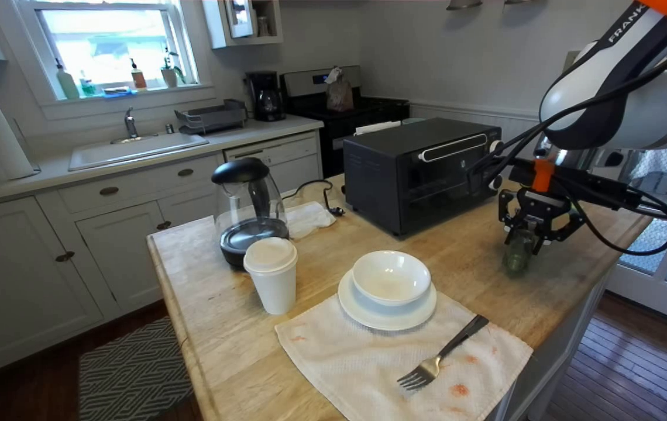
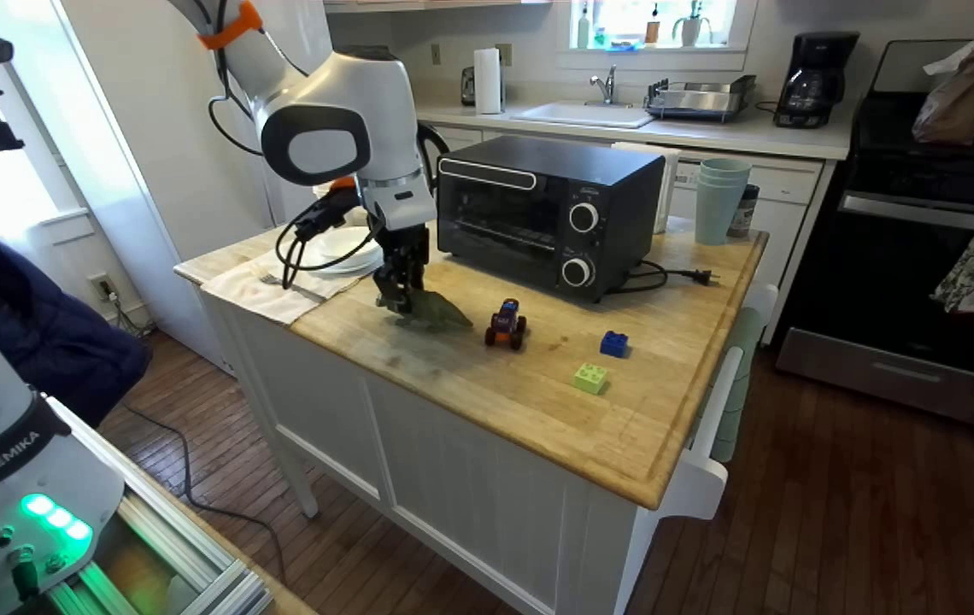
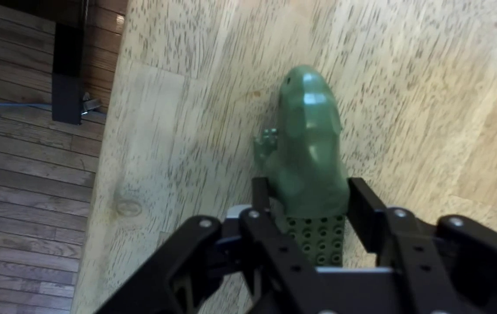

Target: Turn the toy animal to the right

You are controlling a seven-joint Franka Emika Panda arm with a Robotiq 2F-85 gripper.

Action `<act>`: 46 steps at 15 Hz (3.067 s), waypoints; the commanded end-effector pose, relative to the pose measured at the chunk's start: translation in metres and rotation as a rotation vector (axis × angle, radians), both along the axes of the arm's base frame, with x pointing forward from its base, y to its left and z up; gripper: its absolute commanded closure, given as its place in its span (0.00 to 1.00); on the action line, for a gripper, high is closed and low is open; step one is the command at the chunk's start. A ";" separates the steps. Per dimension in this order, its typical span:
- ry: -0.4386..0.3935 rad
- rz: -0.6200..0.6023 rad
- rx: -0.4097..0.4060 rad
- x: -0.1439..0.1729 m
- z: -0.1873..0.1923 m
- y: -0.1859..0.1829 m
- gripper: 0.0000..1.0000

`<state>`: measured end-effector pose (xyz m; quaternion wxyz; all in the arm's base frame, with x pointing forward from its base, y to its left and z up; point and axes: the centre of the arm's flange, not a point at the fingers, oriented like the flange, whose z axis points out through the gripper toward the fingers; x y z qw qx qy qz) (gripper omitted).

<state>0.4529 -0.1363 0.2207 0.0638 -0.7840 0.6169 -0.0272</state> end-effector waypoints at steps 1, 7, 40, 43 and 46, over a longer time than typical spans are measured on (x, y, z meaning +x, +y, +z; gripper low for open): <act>0.019 -0.029 0.011 0.003 0.002 0.004 0.77; 0.022 -0.067 0.021 0.004 0.002 0.003 0.77; 0.111 0.638 -0.118 -0.016 0.069 0.019 0.00; 0.084 0.791 -0.121 -0.017 0.076 0.023 0.00; 0.080 0.903 -0.127 -0.018 0.080 0.025 0.00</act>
